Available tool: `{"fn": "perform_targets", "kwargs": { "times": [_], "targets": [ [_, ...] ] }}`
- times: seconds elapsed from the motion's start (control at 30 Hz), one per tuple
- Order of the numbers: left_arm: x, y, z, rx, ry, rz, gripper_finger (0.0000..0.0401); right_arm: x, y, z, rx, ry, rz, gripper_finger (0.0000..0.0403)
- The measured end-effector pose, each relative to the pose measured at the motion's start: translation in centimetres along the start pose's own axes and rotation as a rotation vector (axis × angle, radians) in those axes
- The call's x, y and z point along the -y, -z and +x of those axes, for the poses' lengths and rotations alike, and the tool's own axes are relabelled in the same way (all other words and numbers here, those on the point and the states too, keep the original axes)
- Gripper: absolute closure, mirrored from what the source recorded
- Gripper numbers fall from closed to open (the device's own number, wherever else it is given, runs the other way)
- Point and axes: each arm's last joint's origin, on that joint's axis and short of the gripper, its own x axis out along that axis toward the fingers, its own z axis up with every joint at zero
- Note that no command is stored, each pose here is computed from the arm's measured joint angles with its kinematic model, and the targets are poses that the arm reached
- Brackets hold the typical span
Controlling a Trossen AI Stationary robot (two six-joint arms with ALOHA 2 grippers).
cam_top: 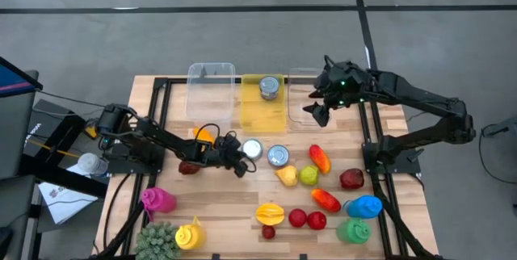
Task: Pick & Place Food Item
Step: Put the green tuna can into the yellow bin
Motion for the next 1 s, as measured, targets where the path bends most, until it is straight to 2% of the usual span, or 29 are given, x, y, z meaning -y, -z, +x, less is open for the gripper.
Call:
{"fn": "perform_targets", "kwargs": {
  "times": [0.23, 0.4, 0.57, 0.7, 0.9, 1.0],
  "targets": [
    [0.1, 2.2, -0.5, -0.105, -0.037, 0.009, 0.0401, -0.4, 1.2, 2.0, -0.002, -0.025, -0.001, 0.0138],
    [0.3, 3.3, -0.7, -0.111, -0.041, -0.025, 0.0401, -0.7, 1.7, 2.7, -0.002, -0.038, -0.008, 0.0138],
    [1.1, 1.8, -2.0, 0.008, 0.032, -0.062, 0.0401, -1.1, 2.0, 3.4, 0.004, -0.053, 0.001, 0.0138],
    [0.6, 0.2, -2.3, 0.077, 0.024, -0.068, 0.0401, -1.2, 2.5, 3.8, -0.006, -0.056, -0.004, 0.0138],
    [-0.5, -2.1, -0.9, 0.146, 0.034, -0.064, 0.0401, -1.6, 2.7, 4.1, -0.015, -0.069, -0.01, 0.0138],
    [-1.0, -1.9, 0.4, 0.114, 0.045, -0.051, 0.0401, -1.6, 2.7, 4.1, -0.015, -0.069, -0.01, 0.0138]
  ]
}}
